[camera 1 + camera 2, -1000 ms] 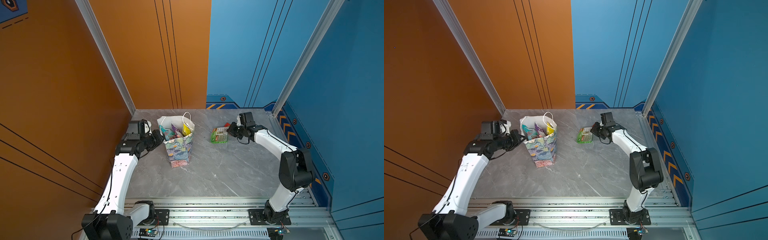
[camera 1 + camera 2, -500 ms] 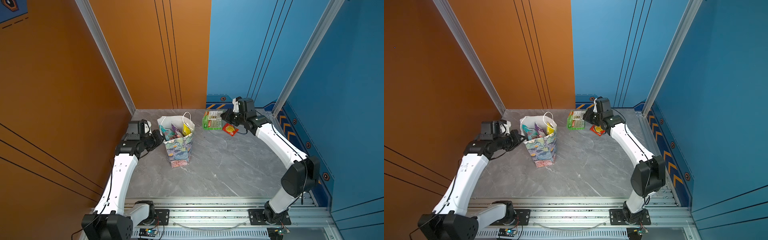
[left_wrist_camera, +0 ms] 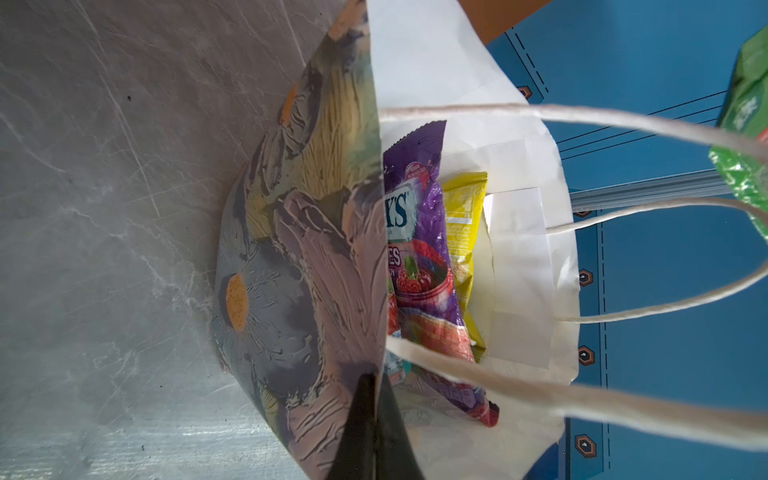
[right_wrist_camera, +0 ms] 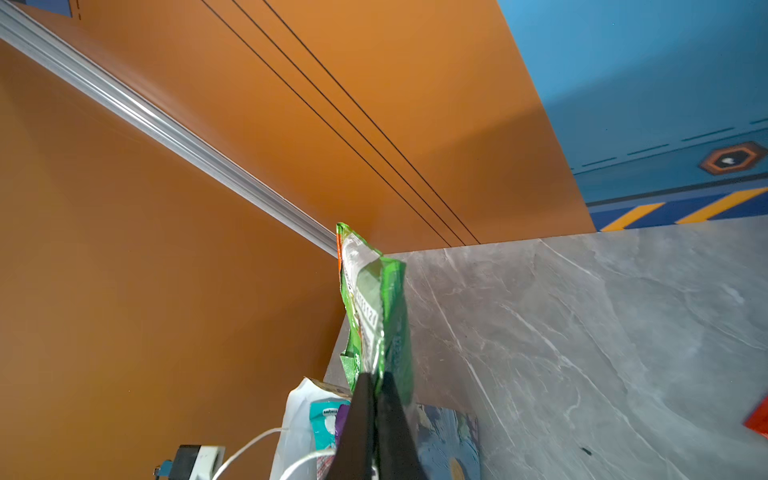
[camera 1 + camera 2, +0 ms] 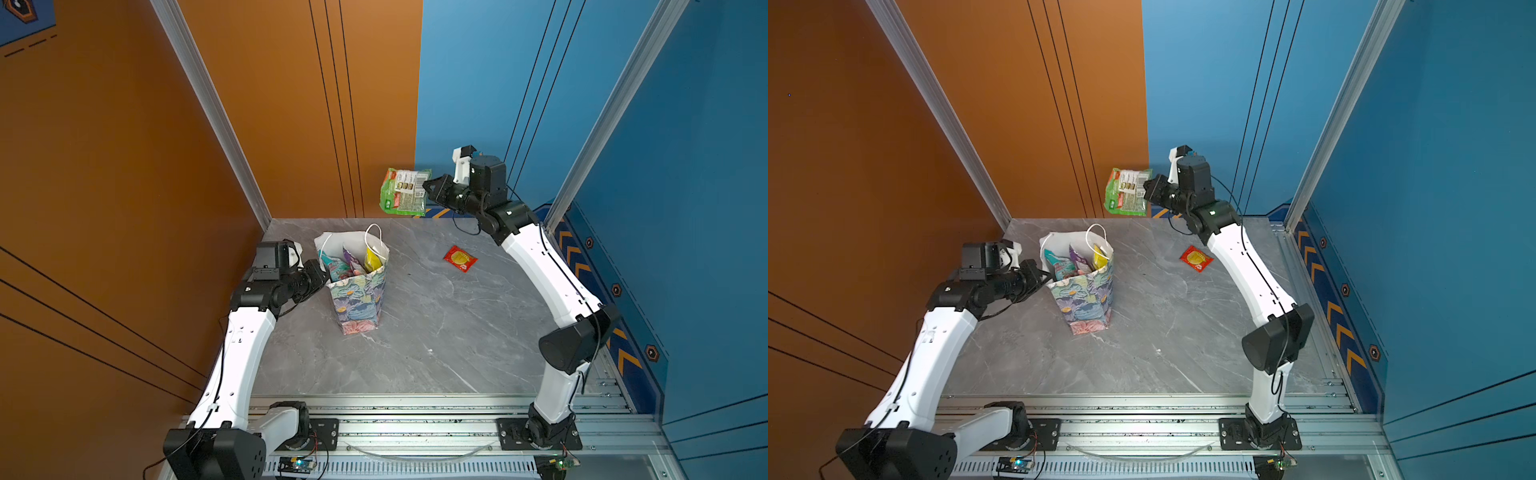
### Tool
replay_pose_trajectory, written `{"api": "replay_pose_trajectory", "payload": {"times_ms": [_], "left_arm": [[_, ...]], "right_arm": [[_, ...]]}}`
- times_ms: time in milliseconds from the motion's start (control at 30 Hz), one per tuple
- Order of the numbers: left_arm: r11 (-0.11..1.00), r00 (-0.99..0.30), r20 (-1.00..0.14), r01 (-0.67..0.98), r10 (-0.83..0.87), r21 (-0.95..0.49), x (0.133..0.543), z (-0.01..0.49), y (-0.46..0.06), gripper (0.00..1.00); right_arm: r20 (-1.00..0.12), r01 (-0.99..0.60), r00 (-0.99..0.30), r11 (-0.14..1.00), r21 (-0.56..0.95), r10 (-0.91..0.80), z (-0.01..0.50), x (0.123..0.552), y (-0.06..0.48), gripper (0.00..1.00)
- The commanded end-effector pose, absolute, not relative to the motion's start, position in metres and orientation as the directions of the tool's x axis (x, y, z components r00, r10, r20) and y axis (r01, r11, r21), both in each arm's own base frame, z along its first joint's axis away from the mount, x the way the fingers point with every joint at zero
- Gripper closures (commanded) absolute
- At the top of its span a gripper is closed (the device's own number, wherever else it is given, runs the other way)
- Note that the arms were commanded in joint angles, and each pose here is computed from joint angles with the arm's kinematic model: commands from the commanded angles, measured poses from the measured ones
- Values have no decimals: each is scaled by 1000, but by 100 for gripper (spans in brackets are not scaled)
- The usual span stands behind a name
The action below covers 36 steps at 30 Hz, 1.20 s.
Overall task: Place the snacks into the paper bag
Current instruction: Place the snack in the paper bag.
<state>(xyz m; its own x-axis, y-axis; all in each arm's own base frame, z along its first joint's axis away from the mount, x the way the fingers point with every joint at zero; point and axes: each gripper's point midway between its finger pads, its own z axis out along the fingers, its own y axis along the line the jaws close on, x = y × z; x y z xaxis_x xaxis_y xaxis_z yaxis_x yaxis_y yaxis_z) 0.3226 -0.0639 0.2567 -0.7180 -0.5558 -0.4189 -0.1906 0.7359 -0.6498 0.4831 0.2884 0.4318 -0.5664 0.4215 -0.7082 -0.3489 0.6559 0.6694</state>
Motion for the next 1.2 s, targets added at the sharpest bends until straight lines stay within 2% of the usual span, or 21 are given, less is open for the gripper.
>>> {"api": "replay_pose_trajectory", "payload": {"times_ms": [0,233,467,767,1167], "left_arm": [[722,-725,-409,-175,-555,-670,318,259,-67,100],[720,-728,-405,-174,-553,-672,319,258,-68,100],[721,-730,-404,-174,-552,-671,319,258,-69,100],[721,-730,-404,-174,-552,-671,319,258,-69,100],[723,-730,-408,-170,-549,-670,320,258,-68,100]], "right_arm": [[-719,-395,-584,642,657,376,436,479,312,100],[-736,-471,-560,585,660,380,458,471,353,100],[-721,-498,-563,530,686,404,457,472,391,100],[-728,-506,-572,536,675,377,448,449,427,100],[-755,-475,-572,621,623,320,436,421,406,100]]}}
